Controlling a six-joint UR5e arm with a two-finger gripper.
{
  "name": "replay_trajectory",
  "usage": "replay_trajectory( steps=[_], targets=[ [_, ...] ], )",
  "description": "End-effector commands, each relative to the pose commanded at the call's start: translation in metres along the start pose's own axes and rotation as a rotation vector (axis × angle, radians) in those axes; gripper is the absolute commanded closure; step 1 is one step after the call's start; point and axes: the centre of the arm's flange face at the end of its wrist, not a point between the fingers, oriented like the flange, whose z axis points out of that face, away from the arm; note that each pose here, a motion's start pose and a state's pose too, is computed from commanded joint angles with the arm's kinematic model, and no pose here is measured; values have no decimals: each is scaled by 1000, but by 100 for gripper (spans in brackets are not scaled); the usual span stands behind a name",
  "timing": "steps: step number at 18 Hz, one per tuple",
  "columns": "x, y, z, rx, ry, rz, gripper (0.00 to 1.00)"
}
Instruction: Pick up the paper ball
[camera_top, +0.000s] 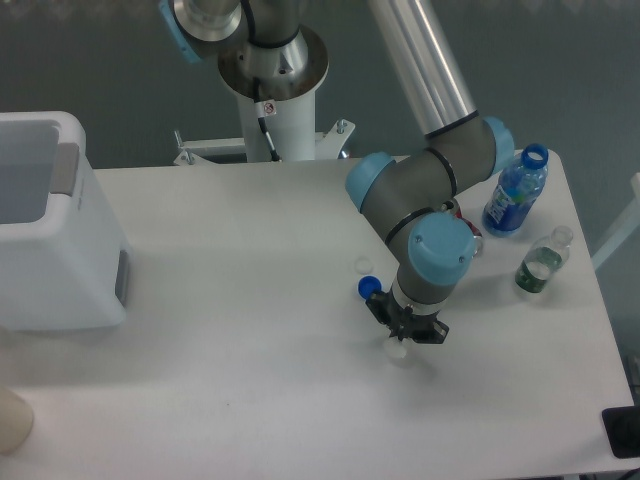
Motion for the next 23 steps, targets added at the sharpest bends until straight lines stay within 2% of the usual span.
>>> replay_trajectory(
  steps=[3, 7, 9, 12, 14, 17, 23],
  targets=[
    [-9, -4, -29, 18, -49, 36, 100],
    [-22, -5, -67, -15, -143, 79, 100],
    [-21, -2, -84, -20, -163, 103, 100],
    [-21, 14, -109, -46, -127, 159, 100],
    [-25, 28, -126, -52, -101, 145, 100],
    [-28, 41, -143, -56, -77, 184, 100],
    [-29, 48, -148, -46, -67, 183, 100]
  ],
)
